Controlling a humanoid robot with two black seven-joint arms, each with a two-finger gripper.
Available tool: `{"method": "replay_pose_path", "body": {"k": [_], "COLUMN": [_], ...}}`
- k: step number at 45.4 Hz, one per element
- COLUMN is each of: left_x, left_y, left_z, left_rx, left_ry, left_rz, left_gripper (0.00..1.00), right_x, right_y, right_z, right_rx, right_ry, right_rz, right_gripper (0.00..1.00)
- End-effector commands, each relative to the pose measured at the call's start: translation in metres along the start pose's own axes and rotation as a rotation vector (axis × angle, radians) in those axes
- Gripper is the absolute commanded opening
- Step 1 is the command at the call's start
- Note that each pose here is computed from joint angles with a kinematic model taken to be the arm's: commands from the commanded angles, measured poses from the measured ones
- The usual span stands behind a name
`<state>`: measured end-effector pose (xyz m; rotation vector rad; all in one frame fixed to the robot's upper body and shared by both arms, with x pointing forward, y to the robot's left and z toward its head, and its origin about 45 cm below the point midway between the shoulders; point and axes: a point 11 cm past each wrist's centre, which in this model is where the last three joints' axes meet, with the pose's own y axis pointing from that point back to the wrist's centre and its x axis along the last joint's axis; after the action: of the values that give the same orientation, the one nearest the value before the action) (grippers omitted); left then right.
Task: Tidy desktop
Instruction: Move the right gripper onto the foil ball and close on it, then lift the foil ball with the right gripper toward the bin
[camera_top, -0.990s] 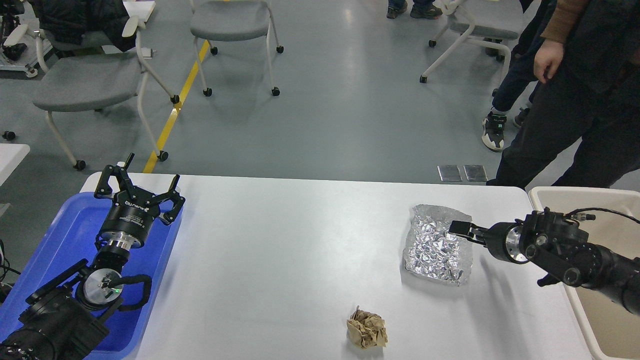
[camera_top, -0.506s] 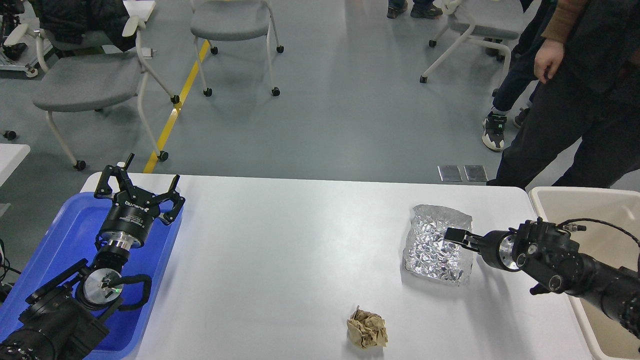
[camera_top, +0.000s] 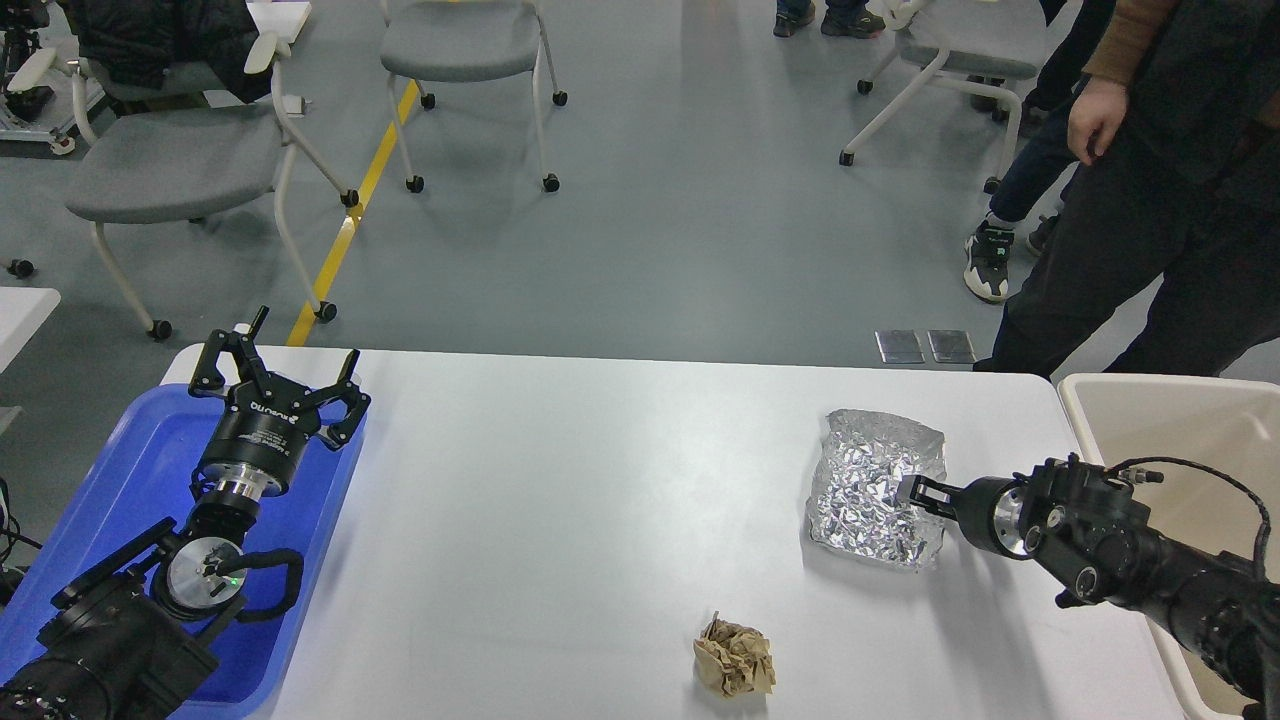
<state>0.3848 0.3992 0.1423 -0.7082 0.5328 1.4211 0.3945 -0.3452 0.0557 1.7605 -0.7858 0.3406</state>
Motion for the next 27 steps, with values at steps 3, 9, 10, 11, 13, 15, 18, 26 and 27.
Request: {"method": "replay_pose_path", "body": {"k": [3, 9, 10, 11, 13, 15, 18, 26, 27], "left_x": [0.000, 0.000, 0.000, 0.000, 0.000, 0.000, 0.000, 0.000, 0.000], "left_y": [0.000, 0.000, 0.000, 0.000, 0.000, 0.000, 0.000, 0.000, 0.000], "left_z": [0.000, 0.000, 0.000, 0.000, 0.000, 0.000, 0.000, 0.000, 0.000], "left_rx": [0.001, 0.000, 0.001, 0.001, 0.001, 0.001, 0.000, 0.001, 0.001], "left_ry": [-0.001, 0.000, -0.001, 0.000, 0.000, -0.001, 0.000, -0.001, -0.001], "left_rz": [0.000, 0.002, 0.000, -0.002, -0.002, 0.000, 0.000, 0.000, 0.000], "left_gripper": [1.00, 1.00, 1.00, 1.00, 1.00, 1.00, 1.00, 1.00, 1.00], "right_x": [-0.005, -0.001, -0.001, 0.000, 0.003, 0.007, 0.017, 0.055, 0.059], "right_y": [0.001, 0.001, 0.001, 0.002, 0.002, 0.003, 0.007, 0.027, 0.030], "right_z": [0.009, 0.006, 0.005, 0.005, 0.004, 0.001, 0.005, 0.019, 0.022], "right_rx": [-0.017, -0.003, 0.004, 0.008, 0.017, 0.031, 0.041, 0.072, 0.072], "right_ry": [0.039, 0.039, 0.033, 0.027, 0.004, -0.029, -0.077, -0.178, -0.191], "right_rz": [-0.016, -0.011, -0.010, -0.005, 0.003, 0.012, 0.036, 0.052, 0.052], "right_gripper": [0.00, 0.00, 0.00, 0.00, 0.00, 0.00, 0.00, 0.00, 0.00]}}
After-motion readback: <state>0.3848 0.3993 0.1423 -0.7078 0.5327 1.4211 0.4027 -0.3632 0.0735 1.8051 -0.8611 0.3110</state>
